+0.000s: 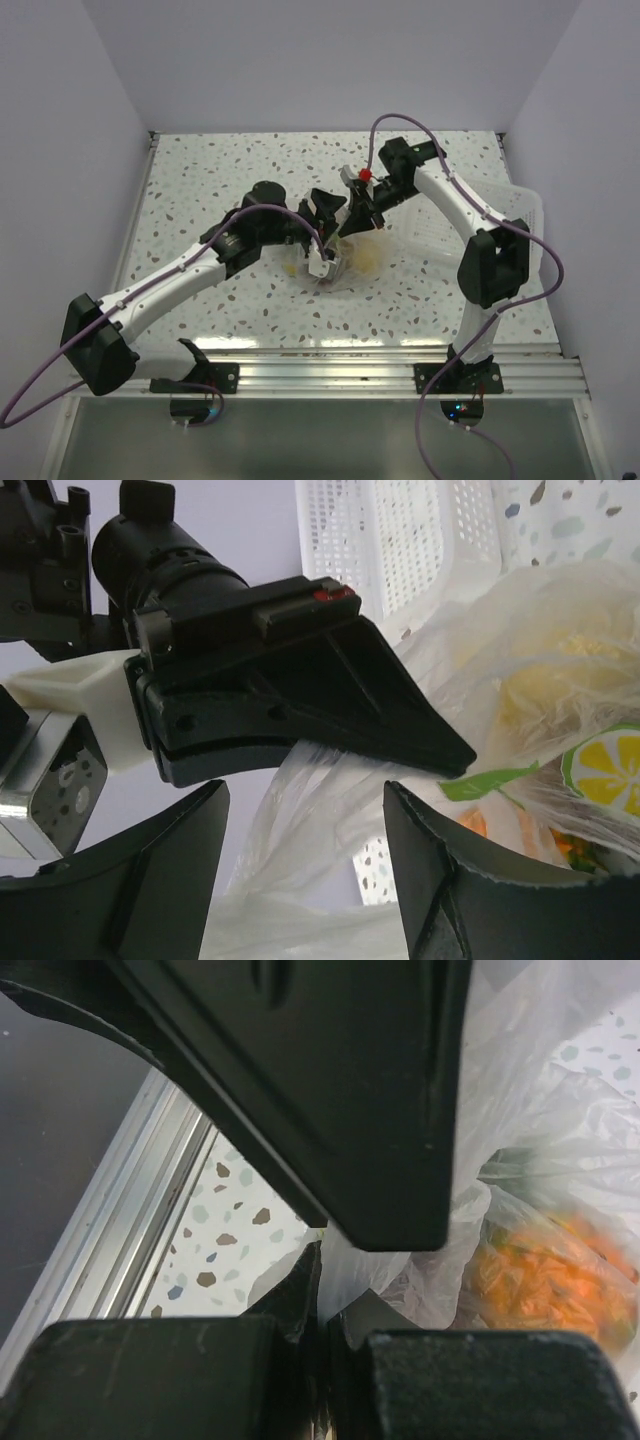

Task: Place the fake fruits into the plastic bag and tie a complex knot
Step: Tie the plastic bag at the center of the board.

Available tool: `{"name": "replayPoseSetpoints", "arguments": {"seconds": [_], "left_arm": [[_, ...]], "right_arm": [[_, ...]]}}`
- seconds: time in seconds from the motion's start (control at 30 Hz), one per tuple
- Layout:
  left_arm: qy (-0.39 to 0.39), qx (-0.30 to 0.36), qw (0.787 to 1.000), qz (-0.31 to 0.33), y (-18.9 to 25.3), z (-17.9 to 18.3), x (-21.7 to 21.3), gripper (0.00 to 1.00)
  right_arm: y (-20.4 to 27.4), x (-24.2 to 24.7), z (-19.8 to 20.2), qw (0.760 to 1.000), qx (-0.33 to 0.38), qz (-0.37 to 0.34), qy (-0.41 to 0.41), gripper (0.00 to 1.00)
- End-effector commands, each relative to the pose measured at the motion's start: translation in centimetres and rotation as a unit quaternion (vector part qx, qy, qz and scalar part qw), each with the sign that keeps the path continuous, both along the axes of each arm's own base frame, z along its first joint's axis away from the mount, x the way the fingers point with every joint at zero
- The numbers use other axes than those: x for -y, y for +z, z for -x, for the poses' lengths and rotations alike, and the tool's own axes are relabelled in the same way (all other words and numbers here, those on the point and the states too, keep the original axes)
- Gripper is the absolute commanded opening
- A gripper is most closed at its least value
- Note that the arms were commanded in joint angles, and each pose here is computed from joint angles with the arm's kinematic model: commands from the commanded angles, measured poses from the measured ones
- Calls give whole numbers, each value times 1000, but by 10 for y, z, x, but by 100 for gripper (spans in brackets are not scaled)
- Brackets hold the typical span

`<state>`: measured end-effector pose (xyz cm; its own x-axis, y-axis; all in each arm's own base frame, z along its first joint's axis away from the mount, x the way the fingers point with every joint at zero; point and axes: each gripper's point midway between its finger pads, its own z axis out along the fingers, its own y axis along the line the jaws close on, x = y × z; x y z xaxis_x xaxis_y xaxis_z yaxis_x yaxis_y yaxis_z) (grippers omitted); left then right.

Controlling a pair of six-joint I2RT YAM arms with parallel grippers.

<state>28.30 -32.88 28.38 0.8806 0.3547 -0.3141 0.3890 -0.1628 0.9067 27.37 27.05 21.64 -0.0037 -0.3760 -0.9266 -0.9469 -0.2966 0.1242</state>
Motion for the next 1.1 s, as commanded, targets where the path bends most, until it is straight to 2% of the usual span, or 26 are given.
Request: {"name": "replayPoseSetpoints", "arguments": {"seconds": [0.0, 0.23, 0.27, 0.33, 0.37, 0.4, 0.43, 0.5, 0.53, 0.57, 0.63, 0.67, 0.7, 0.73, 0.77, 0.8, 0.83, 0.93, 1.03, 1.07], "left_arm": [[15, 73, 997, -22, 5, -10, -7, 68], [7, 79, 995, -53, -2, -6, -14, 56], [6, 80, 995, -56, -4, -6, -14, 48], [6, 78, 995, -60, -5, -7, -14, 40], [6, 76, 995, -64, -7, -8, -13, 30], [7, 72, 995, -64, -6, -9, -13, 24], [9, 67, 996, -62, -6, -10, -12, 11], [21, 48, 997, -49, 0, -12, -11, 0], [27, 27, 998, -43, -1, -12, -11, 0], [28, 6, 998, -47, -6, -10, -11, 0], [31, -24, 999, -38, 1, -9, -8, 0], [36, -61, 997, -39, -4, -6, -8, 0], [39, -80, 995, -32, -4, -5, -6, 0], [40, -102, 994, -27, -6, -4, -4, 0], [49, -134, 990, -19, -6, -1, -3, 0], [62, -148, 987, -12, -5, -4, -2, 0], [81, -188, 979, 0, -9, -5, -1, 0], [116, -226, 967, 20, -6, -13, 1, 0], [164, -301, 938, 45, -11, -15, -1, 0], [174, -317, 931, 51, -10, -15, -1, 0]], "right_arm": [[18, 13, 50, 996, -86, 27, 14, 0], [16, 11, 49, 996, -83, 31, 17, 0], [16, 11, 49, 996, -83, 32, 18, 0], [18, 10, 48, 996, -81, 31, 17, 0], [18, 10, 48, 996, -80, 31, 18, 1], [18, 10, 48, 996, -80, 33, 17, 4], [18, 10, 47, 996, -80, 35, 17, 26], [15, 13, 47, 995, -86, 50, 13, 51], [15, 15, 43, 995, -81, 49, 6, 98], [17, 16, 40, 992, -108, 60, -19, 99], [10, 21, 37, 990, -115, 68, -44, 99], [19, 20, 22, 989, -100, 63, -87, 99], [3, 28, 13, 982, -95, 97, -133, 99], [4, 29, 1, 977, -79, 97, -172, 99], [30, 26, -21, 970, -31, 63, -233, 99], [22, 30, -27, 959, -33, 69, -271, 99], [28, 34, -50, 943, -2, 61, -327, 99], [36, 46, -49, 921, -9, 61, -385, 99], [38, 61, -52, 887, -14, 54, -458, 99], [32, 62, -47, 874, -48, 52, -481, 99]]}}
